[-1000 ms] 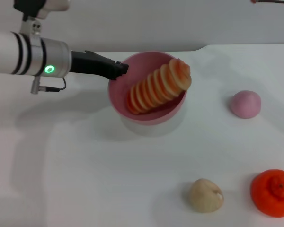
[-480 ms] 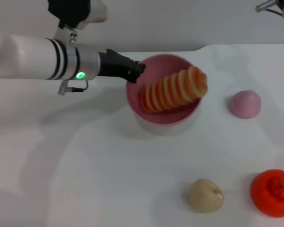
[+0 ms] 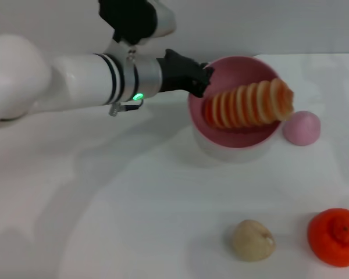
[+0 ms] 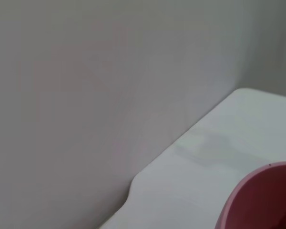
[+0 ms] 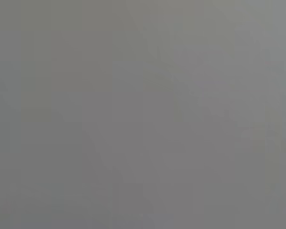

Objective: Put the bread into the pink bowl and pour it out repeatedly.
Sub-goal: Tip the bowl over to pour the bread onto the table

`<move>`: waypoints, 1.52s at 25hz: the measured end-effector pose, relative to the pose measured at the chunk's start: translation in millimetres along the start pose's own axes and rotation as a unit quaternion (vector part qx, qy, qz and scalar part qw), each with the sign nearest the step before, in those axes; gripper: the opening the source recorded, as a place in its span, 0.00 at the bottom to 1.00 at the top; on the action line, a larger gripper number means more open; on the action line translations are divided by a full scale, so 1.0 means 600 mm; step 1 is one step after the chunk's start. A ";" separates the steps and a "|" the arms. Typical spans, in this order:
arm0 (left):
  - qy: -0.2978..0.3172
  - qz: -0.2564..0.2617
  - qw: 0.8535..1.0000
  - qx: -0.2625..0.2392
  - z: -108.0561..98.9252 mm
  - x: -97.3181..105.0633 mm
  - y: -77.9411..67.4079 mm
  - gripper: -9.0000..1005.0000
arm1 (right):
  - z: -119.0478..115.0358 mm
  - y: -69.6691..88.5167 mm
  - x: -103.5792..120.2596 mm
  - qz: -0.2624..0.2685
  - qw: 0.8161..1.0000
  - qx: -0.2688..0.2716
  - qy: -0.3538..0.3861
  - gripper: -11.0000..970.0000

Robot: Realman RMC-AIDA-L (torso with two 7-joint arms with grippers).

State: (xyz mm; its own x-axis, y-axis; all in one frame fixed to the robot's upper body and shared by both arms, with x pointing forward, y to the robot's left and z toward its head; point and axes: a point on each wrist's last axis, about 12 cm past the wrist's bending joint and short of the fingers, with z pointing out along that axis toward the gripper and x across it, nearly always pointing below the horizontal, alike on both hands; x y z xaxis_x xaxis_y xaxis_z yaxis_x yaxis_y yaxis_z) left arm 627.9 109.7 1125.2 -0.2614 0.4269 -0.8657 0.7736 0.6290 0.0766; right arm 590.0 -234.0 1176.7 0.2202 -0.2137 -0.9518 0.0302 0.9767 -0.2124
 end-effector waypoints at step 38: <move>-0.139 0.293 0.931 -0.167 0.003 0.014 -0.154 0.15 | -0.019 -0.022 0.044 0.037 0.998 0.050 -0.014 0.57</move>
State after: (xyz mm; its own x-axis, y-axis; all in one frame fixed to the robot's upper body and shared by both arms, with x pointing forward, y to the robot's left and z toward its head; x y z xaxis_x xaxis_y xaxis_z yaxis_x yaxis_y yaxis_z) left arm 554.9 53.9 1110.1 0.3440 0.6056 -0.7176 0.5013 0.5278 0.6857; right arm 584.5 -253.1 1151.6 0.2522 -0.1417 -0.9572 0.1088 0.9871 -0.1175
